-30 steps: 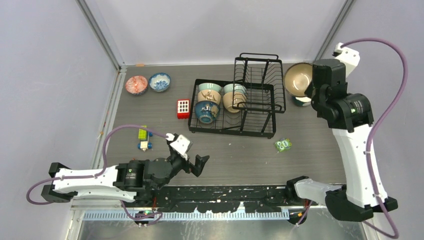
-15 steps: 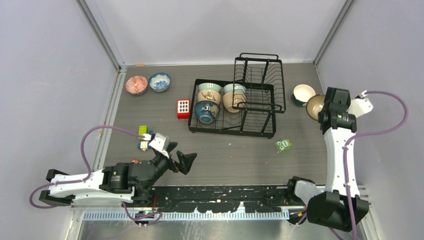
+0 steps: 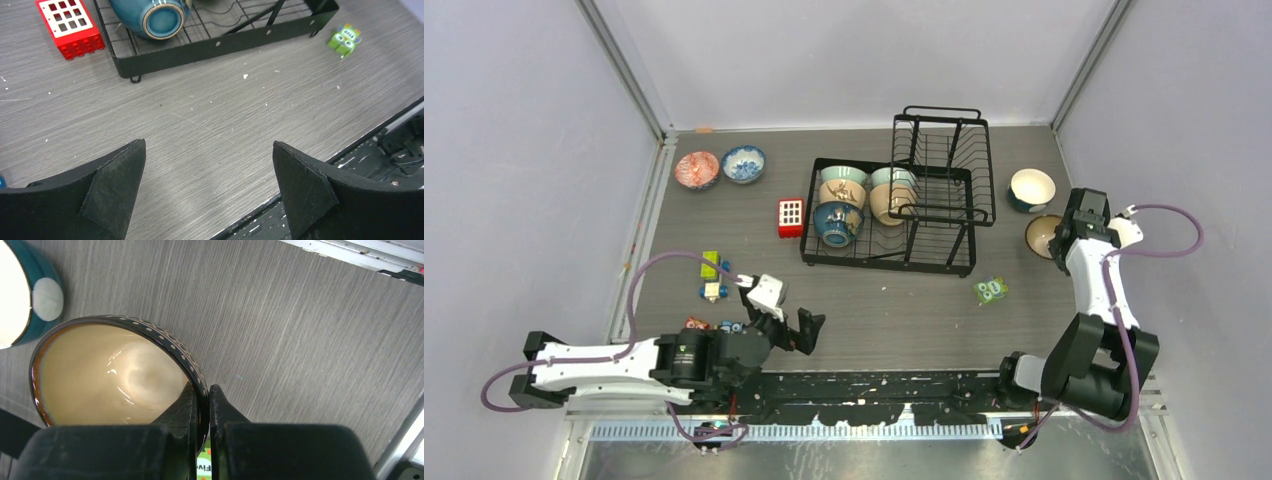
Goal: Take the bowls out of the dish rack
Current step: Place the bowl at the center of the board.
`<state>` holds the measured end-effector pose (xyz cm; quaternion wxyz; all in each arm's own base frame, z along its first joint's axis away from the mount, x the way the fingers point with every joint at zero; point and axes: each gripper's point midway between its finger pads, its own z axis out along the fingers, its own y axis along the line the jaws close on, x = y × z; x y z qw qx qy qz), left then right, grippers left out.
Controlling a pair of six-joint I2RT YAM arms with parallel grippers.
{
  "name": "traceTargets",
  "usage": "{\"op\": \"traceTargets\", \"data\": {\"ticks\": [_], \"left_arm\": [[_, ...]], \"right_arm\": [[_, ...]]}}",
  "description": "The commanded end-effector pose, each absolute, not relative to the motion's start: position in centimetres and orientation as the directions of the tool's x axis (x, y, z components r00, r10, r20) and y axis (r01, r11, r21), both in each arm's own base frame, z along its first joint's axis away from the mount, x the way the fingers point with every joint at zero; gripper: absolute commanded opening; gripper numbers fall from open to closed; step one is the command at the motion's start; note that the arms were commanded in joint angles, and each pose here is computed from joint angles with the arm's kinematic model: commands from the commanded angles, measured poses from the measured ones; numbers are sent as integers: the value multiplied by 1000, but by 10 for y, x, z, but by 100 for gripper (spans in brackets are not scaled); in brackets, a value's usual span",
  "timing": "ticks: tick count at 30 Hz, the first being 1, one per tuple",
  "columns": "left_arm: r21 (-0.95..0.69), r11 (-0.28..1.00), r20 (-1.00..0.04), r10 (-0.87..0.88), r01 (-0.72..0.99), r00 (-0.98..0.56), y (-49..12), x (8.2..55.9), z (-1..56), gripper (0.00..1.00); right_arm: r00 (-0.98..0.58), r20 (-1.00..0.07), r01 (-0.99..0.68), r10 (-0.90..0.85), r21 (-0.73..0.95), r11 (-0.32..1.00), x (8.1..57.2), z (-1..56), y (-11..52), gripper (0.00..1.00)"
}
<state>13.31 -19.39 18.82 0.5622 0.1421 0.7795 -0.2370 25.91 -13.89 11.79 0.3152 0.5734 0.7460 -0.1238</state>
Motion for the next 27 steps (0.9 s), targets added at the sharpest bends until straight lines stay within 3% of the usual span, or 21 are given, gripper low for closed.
{"op": "traceTargets", "data": {"ticks": [1,27], "left_arm": [[-248,867,-938,-104,433,-330,-201,139,194,99],[-328,857,-899,-155,397,-409,-206,133,166,95]], "right_arm": [[-51,-627,920,777,274,281,291,121,-155,1],[-82,-572,935,816,239,261,322,70,-176,1]]}}
